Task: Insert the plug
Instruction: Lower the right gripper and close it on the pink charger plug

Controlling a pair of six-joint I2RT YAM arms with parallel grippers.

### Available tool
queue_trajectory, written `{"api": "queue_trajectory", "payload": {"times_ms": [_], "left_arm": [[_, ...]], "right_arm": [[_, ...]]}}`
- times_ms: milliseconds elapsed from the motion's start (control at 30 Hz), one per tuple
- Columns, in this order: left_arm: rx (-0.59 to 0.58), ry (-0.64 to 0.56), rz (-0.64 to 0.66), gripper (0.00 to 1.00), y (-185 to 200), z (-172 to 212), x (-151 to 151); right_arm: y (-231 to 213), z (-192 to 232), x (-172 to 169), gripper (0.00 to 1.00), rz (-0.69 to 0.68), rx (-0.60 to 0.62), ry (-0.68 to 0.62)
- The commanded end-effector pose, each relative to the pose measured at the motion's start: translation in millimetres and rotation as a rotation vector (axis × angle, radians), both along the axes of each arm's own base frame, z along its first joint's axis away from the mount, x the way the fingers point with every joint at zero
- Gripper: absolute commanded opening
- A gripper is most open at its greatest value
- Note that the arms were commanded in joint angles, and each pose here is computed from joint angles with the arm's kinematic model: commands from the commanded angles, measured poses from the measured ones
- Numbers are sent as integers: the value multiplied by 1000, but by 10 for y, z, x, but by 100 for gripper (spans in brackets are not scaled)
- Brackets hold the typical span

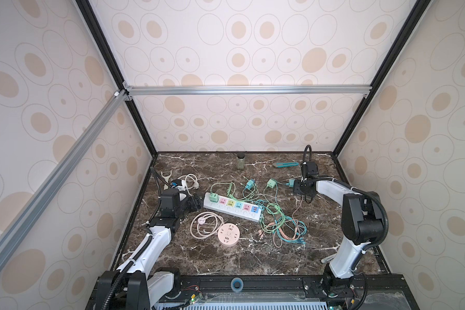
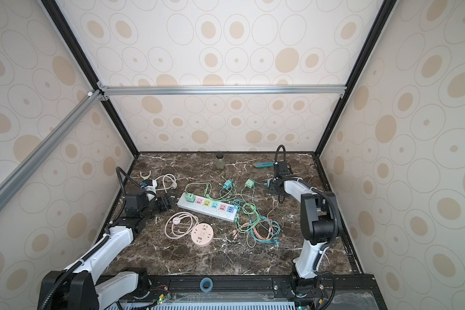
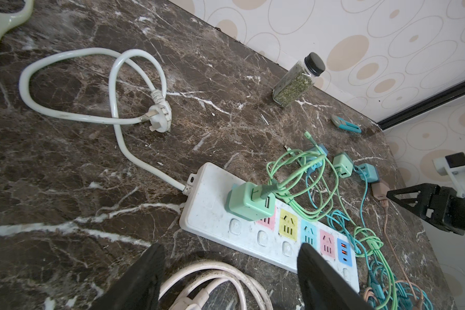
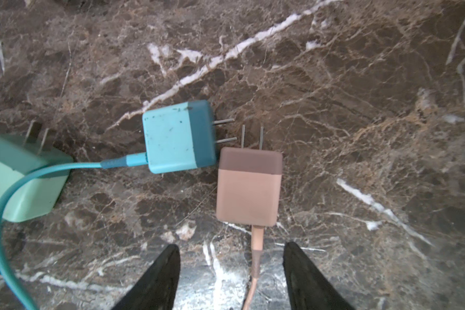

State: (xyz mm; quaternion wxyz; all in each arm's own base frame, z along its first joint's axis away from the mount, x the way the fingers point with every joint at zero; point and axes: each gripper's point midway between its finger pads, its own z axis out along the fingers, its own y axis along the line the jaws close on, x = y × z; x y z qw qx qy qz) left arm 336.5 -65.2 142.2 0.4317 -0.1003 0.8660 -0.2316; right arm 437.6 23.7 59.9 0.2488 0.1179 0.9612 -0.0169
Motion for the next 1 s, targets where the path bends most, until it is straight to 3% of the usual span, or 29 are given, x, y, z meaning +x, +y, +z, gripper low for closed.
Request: {"api": "queue_trajectory", "payload": {"times_ms": [0, 967], "left_arm": [[6, -7, -5, 78, 10, 25, -24], [3, -44, -9, 78, 5, 145, -56]], "right_arm": [[-128, -44, 11, 66, -61, -13, 31], [-104, -319, 139, 56, -62, 81, 166]]}}
